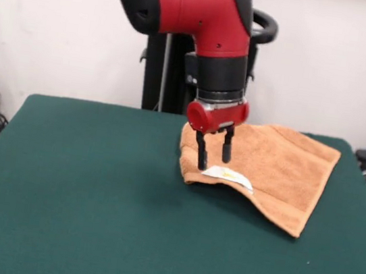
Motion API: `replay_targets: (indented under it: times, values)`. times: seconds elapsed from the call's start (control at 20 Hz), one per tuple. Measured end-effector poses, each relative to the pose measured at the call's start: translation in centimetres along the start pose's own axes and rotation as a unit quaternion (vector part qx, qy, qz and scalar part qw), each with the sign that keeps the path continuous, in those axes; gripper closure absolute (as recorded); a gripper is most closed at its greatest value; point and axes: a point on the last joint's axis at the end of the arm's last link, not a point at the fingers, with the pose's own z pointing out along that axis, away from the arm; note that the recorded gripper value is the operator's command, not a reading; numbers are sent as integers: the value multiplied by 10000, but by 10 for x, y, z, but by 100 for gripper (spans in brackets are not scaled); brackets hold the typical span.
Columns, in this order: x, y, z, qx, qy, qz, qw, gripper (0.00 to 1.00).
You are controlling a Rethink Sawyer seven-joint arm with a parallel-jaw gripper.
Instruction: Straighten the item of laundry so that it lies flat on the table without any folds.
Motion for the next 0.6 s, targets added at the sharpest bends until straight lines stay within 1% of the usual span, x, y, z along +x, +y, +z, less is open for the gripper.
replay_targets:
  times: [0.1, 0.25, 0.3, 0.35, 0.6]
  values:
    - [1, 4, 4, -51, -39, 23, 10000, 0]
    - [-1, 7, 8, -87, -197, 52, 9998, 0]
    - [-2, 7, 8, -84, -232, 55, 9997, 0]
    - [-5, 7, 8, -58, -358, 59, 9993, 0]
    - [-10, 4, 6, 4, -532, 55, 9986, 0]
